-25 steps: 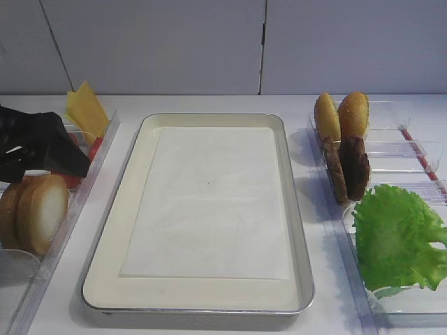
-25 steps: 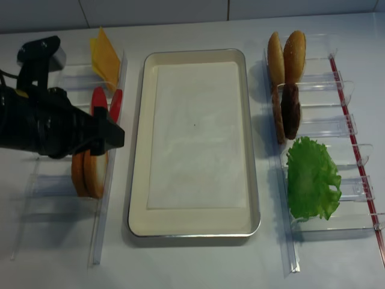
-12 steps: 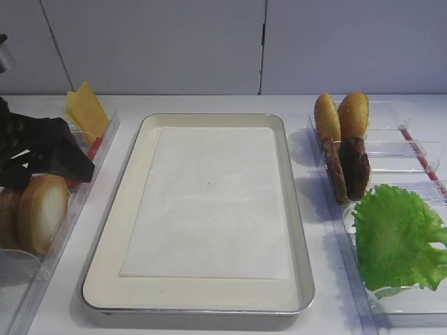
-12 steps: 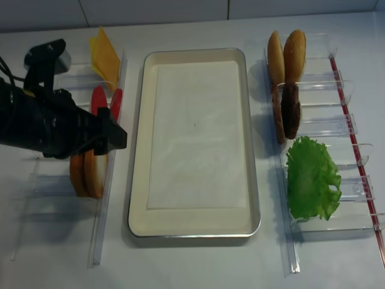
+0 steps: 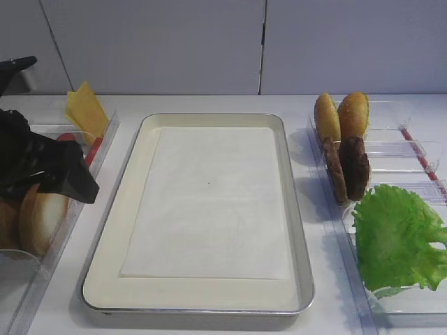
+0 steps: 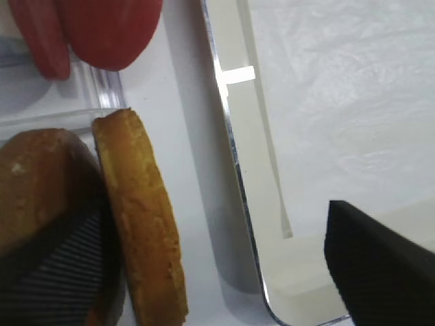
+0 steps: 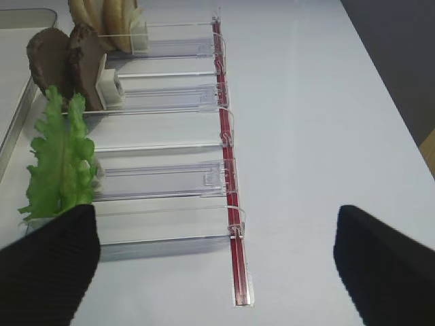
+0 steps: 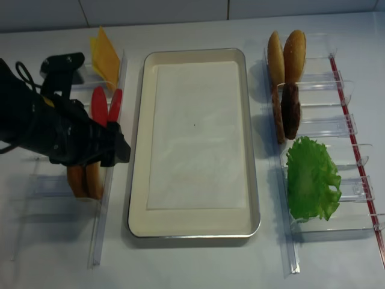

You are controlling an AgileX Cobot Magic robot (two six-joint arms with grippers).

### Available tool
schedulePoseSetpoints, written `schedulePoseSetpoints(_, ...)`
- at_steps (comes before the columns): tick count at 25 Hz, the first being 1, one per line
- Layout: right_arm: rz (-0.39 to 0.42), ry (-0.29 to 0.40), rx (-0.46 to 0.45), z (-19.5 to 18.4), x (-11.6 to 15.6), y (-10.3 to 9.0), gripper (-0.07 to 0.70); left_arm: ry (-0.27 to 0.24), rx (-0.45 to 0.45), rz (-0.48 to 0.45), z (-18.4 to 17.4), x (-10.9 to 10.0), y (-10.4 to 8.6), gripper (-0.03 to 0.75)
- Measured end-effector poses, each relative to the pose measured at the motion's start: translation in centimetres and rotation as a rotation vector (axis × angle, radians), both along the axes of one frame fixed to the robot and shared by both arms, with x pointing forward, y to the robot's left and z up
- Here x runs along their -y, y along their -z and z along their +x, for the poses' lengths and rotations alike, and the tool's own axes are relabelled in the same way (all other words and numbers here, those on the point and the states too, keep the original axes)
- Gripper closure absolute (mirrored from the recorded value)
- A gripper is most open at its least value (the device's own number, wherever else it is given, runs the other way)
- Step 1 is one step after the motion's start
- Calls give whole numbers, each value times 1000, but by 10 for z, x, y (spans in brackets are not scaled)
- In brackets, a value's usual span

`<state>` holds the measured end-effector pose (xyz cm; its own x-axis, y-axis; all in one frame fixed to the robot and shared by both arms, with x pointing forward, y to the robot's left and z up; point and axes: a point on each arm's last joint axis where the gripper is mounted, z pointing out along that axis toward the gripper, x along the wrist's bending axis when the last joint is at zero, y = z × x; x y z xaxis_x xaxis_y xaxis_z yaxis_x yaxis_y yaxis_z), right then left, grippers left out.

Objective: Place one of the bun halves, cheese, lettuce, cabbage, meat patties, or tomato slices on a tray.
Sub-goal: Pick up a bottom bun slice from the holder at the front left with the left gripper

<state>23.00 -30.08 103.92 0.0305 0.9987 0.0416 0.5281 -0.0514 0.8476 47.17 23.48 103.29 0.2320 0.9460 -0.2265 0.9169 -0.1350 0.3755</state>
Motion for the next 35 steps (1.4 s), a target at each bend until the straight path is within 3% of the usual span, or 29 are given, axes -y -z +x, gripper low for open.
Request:
schedulePoseSetpoints(6, 0, 0, 0, 0, 0, 0, -60, -36, -19, 58, -1, -4, 2, 201)
schedulePoseSetpoints(19, 0, 0, 0, 0, 0, 0, -60, -59, -25, 90, -1, -7, 3, 542)
schedulePoseSetpoints(35, 0, 0, 0, 0, 0, 0, -60, -76, -38, 86, 0, -7, 3, 556)
